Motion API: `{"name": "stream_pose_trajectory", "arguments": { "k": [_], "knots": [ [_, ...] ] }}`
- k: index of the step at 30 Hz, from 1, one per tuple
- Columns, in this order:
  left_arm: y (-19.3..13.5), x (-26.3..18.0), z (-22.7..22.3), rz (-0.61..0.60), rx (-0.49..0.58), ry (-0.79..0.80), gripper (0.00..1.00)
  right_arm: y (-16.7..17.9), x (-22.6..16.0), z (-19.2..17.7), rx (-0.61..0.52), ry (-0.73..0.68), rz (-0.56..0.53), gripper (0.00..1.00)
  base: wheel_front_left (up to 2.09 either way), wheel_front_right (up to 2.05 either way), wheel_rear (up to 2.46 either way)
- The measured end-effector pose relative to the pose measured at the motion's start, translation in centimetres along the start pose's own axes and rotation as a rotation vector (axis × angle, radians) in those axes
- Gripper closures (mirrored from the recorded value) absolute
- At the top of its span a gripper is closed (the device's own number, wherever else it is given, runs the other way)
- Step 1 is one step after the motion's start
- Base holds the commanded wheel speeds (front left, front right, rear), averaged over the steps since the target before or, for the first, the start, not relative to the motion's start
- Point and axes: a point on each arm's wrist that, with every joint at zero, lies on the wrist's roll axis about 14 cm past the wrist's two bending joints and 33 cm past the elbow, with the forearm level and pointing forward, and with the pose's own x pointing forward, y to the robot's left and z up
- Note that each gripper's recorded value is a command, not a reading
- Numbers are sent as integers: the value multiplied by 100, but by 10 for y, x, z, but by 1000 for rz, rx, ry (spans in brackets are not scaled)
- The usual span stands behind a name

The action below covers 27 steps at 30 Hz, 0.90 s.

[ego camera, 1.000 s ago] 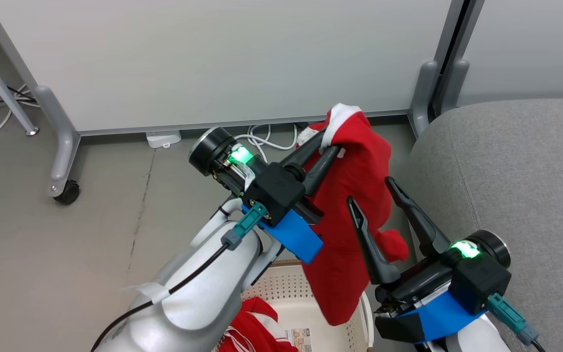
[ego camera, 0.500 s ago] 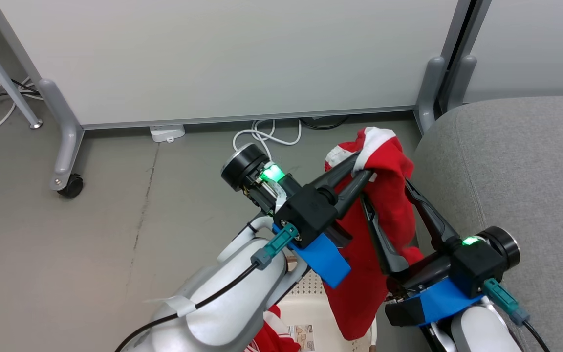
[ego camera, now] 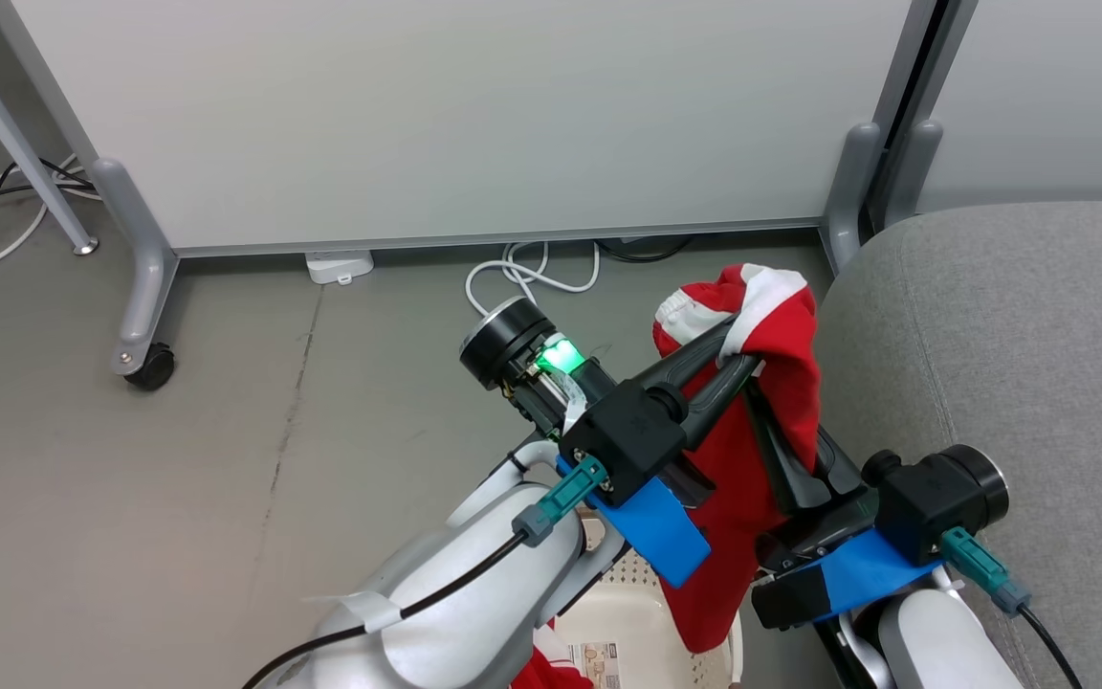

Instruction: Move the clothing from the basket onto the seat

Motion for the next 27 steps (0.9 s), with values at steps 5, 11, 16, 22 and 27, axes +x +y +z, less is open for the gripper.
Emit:
{"name": "stream_pose_trajectory", "arguments": {
  "k": [5, 11, 16, 22, 27],
  "knots": [
    [-1, 0, 0, 2, -2, 3, 100, 1, -1, 2, 12, -5, -1, 100, 0, 0, 0],
    [-2, 1, -3, 0, -6, 8, 100, 1, -2, 2, 21, -6, -3, 100, 0, 0, 0],
    [-3, 2, -5, -2, -8, 13, 100, 1, -2, 0, 24, -2, -2, 100, 0, 0, 0],
    [-1, 2, -9, -1, -10, 21, 100, 1, -1, -2, 28, 4, -1, 100, 0, 0, 0],
    [2, 2, -10, 10, -10, 25, 0, 1, -1, -5, 31, 8, 1, 100, 0, 0, 0]
  ]
}}
